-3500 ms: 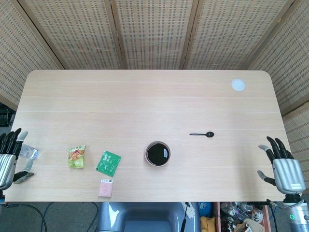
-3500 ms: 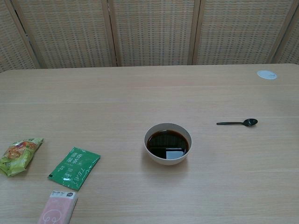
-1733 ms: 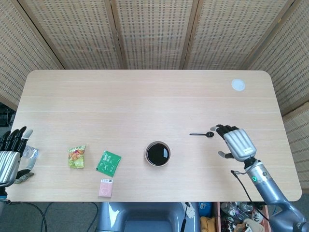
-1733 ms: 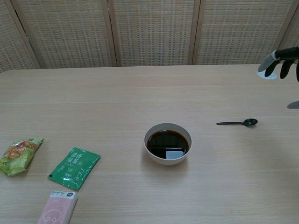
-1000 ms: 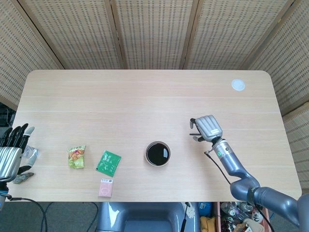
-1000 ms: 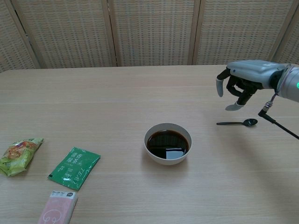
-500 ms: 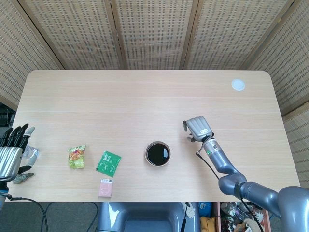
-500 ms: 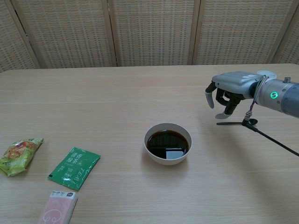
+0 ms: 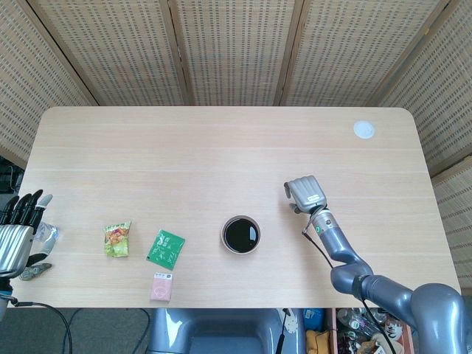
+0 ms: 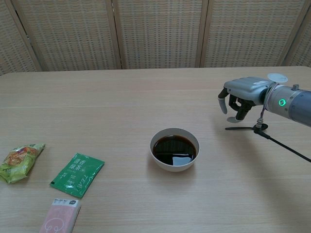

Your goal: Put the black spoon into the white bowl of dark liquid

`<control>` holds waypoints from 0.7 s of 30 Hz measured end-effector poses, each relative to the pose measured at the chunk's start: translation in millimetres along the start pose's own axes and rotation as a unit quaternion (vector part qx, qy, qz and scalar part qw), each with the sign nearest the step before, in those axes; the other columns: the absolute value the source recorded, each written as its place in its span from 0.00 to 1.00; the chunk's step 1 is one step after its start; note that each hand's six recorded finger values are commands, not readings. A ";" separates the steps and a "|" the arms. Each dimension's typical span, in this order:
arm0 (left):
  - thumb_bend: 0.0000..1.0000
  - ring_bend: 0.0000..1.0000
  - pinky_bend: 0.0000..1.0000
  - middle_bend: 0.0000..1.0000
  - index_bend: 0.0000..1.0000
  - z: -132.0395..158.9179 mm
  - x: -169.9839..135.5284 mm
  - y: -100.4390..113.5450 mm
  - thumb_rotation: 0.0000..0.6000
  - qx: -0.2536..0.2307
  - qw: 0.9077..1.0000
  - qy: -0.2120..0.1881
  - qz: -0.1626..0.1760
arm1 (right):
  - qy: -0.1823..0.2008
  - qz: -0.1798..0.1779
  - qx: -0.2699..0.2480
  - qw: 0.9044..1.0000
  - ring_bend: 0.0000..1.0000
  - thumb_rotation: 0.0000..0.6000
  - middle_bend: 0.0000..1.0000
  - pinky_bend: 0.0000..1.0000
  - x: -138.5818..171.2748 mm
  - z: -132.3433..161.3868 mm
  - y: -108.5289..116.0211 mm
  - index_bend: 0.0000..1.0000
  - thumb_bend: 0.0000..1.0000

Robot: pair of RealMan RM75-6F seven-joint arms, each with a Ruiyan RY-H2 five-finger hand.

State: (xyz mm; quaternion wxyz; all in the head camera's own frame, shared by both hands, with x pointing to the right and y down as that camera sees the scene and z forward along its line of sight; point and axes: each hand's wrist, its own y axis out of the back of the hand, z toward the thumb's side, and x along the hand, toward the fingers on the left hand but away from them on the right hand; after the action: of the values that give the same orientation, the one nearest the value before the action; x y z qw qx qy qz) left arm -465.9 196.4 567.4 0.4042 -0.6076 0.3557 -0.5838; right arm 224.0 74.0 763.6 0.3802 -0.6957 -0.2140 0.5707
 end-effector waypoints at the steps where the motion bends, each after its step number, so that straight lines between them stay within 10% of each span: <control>1: 0.36 0.00 0.00 0.01 0.00 0.2 0.1 -0.1 1.00 0.000 1.000 0.000 0.000 | -0.001 0.001 0.000 1.000 0.97 1.00 0.92 1.00 -0.5 -0.3 -0.9 0.57 0.47; 21: 0.36 0.00 0.00 0.01 0.00 0.7 1.0 -2.1 1.00 0.004 1.000 -0.002 -0.008 | -0.014 0.027 0.019 0.999 0.97 1.00 0.91 1.00 -10.8 -1.6 -20.8 0.57 0.50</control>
State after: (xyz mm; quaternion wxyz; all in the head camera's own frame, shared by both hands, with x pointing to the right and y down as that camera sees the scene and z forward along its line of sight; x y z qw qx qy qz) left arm -465.3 196.5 569.8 0.4025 -0.6099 0.3477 -0.5874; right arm 225.6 78.5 786.6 0.3748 -0.6854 -0.1892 0.5949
